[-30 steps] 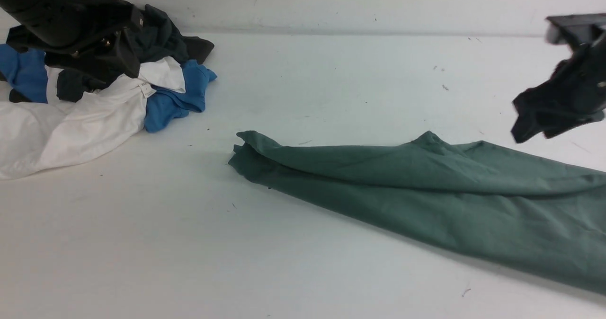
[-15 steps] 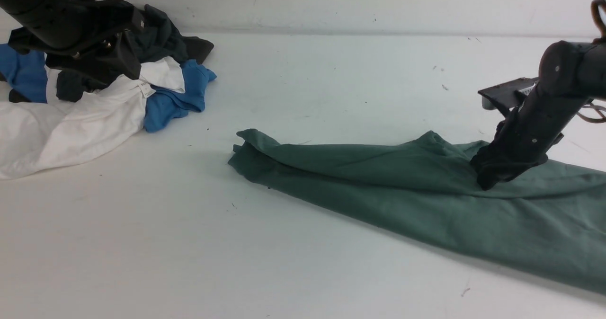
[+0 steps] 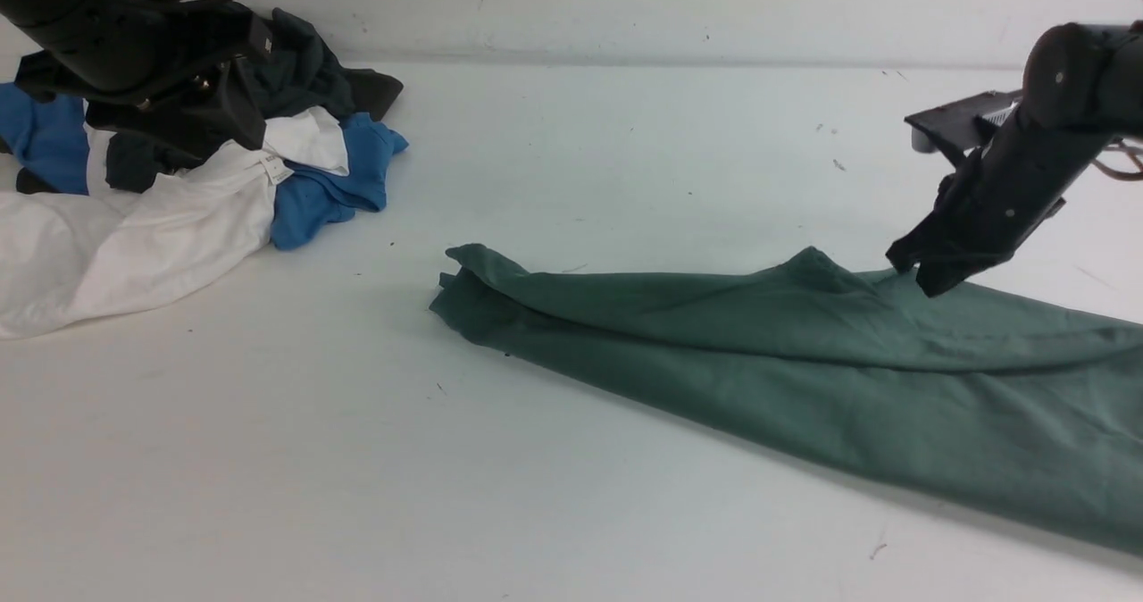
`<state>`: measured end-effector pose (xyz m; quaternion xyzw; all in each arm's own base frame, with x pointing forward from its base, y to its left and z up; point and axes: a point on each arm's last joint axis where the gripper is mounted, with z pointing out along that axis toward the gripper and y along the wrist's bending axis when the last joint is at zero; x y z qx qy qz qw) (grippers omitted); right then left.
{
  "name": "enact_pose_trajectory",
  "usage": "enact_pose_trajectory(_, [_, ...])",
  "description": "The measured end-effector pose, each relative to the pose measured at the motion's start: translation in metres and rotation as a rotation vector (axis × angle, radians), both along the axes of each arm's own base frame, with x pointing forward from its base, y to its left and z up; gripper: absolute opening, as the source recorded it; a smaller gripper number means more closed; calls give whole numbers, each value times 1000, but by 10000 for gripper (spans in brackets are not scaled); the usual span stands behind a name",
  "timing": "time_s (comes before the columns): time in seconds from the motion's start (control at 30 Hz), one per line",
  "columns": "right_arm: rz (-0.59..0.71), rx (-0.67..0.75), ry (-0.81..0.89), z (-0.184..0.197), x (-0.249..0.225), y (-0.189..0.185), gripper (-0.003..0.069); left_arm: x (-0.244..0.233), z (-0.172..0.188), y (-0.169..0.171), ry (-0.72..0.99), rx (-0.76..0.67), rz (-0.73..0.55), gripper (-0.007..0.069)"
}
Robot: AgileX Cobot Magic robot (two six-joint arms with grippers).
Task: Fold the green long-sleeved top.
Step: Use both arms to drag the lower edge of the fabric forward and fold it over the upper edge
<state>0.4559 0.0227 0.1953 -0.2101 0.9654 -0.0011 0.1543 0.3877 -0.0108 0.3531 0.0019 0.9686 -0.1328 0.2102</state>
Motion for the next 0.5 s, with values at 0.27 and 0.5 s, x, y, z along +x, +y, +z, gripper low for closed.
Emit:
enact_pose_trajectory(0.27, [1, 73, 34, -3, 3, 7, -6, 0, 0, 0, 0, 0, 0, 325])
enact_pose_trajectory(0.5, [4, 79, 95, -28, 6, 8, 120, 0, 0, 0, 0, 1, 0, 325])
